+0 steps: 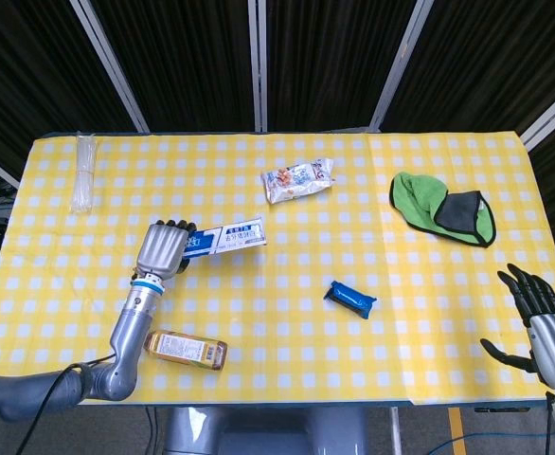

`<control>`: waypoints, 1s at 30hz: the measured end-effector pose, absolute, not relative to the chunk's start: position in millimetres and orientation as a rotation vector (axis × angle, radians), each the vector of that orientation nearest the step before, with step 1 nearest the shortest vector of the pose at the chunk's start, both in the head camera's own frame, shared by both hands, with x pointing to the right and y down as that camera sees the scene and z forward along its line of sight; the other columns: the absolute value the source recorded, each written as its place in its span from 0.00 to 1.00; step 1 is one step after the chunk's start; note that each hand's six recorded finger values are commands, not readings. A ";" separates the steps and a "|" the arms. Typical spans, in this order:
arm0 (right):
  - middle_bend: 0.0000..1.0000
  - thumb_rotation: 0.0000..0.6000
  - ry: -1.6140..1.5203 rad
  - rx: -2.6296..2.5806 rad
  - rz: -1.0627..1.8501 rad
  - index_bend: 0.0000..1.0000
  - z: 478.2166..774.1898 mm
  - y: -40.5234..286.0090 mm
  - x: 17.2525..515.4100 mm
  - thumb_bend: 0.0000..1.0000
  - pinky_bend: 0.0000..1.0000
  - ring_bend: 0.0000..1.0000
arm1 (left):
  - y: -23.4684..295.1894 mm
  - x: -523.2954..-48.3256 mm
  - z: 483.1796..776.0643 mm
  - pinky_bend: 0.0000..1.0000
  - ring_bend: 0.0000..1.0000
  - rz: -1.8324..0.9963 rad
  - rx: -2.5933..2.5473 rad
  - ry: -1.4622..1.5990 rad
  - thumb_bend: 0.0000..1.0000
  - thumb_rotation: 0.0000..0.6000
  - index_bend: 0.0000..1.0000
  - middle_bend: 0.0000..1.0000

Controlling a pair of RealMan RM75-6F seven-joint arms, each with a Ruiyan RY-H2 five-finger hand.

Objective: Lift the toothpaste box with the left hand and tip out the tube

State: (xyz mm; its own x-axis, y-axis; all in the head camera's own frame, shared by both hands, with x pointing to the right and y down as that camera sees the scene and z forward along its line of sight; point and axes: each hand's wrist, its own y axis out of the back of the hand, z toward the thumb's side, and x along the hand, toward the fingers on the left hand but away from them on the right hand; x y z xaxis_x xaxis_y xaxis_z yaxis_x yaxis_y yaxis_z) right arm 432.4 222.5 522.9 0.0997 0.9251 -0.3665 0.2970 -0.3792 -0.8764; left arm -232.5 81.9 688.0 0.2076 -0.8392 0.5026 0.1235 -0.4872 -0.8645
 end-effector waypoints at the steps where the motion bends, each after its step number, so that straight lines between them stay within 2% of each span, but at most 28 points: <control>1: 0.00 1.00 -1.200 -1.759 1.292 0.00 522.8 222.6 432.1 0.08 0.00 0.00 | 79.3 -235.1 681.9 0.42 0.39 -1.403 -1.617 0.690 0.40 1.00 0.54 0.36; 9: 0.00 1.00 -1.200 -1.753 1.282 0.00 520.1 223.9 429.8 0.08 0.00 0.00 | 57.2 -253.5 635.2 0.41 0.38 -1.300 -1.469 0.606 0.40 1.00 0.50 0.32; 16: 0.00 1.00 -1.203 -1.751 1.271 0.00 517.1 224.4 428.7 0.08 0.00 0.00 | 32.6 -273.2 588.1 0.39 0.36 -1.214 -1.192 0.392 0.40 1.00 0.48 0.30; 30: 0.00 1.00 -1.209 -1.752 1.254 0.00 513.0 225.1 427.9 0.08 0.00 0.00 | 26.8 -249.4 547.2 0.39 0.35 -0.945 -0.692 0.059 0.40 1.00 0.46 0.29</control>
